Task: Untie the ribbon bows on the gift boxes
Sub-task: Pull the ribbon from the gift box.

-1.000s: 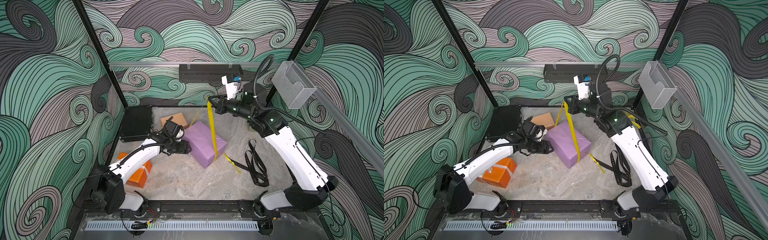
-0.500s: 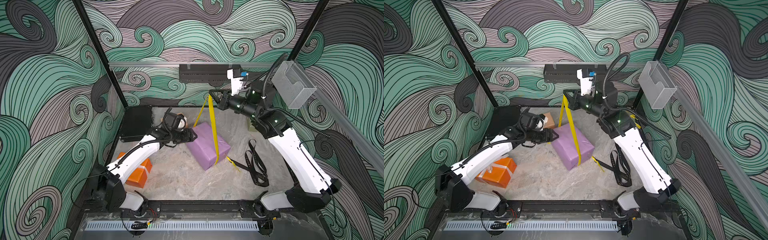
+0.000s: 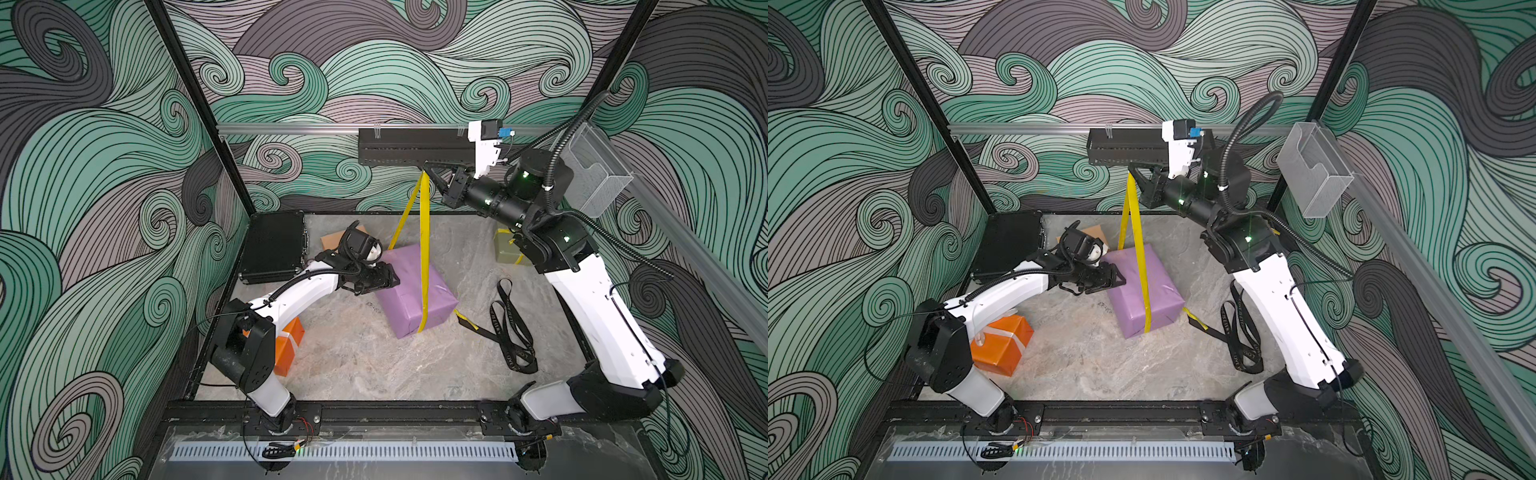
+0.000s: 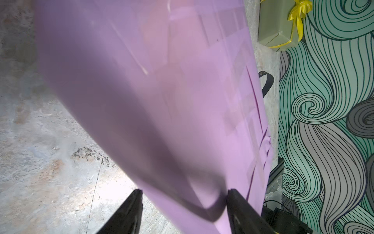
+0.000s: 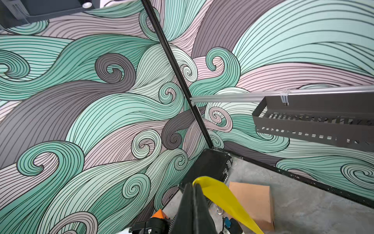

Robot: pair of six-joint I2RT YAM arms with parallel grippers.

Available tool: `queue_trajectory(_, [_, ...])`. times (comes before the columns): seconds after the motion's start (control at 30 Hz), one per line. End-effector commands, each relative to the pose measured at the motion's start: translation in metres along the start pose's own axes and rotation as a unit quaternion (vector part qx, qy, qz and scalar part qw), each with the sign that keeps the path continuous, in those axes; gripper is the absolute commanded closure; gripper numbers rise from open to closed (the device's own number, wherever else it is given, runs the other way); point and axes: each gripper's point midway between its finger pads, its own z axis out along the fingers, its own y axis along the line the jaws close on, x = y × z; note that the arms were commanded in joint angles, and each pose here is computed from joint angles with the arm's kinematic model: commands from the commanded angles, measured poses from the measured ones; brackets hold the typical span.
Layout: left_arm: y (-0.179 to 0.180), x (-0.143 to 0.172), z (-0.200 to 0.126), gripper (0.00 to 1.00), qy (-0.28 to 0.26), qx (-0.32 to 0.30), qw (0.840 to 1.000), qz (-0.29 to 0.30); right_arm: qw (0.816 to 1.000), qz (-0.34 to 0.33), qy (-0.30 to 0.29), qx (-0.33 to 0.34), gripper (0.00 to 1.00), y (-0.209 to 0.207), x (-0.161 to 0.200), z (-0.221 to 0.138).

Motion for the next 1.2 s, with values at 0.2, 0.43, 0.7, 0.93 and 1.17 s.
queue_trajectory(0.2, [0.007, 0.003, 0.007, 0.34, 0.015, -0.016, 1.000, 0.003, 0.999, -0.023, -0.034, -0.018, 1.00, 0.014, -0.035, -0.009])
queue_trajectory(0.43, [0.014, 0.002, 0.012, 0.34, 0.020, -0.026, 0.999, -0.004, 0.998, -0.035, -0.056, -0.023, 1.00, 0.022, -0.053, -0.016])
queue_trajectory(0.7, [0.022, -0.001, 0.016, 0.34, 0.022, -0.032, 0.999, -0.013, 0.995, -0.055, -0.087, -0.019, 1.00, 0.027, -0.077, -0.027])
queue_trajectory(0.93, [0.027, -0.001, 0.019, 0.34, 0.026, -0.037, 0.999, -0.019, 0.991, -0.076, -0.108, -0.009, 1.00, 0.026, -0.092, -0.035])
queue_trajectory(1.17, [0.024, -0.001, 0.018, 0.34, 0.030, -0.031, 0.999, -0.018, 0.989, -0.095, -0.114, -0.011, 1.00, 0.028, -0.098, -0.038])
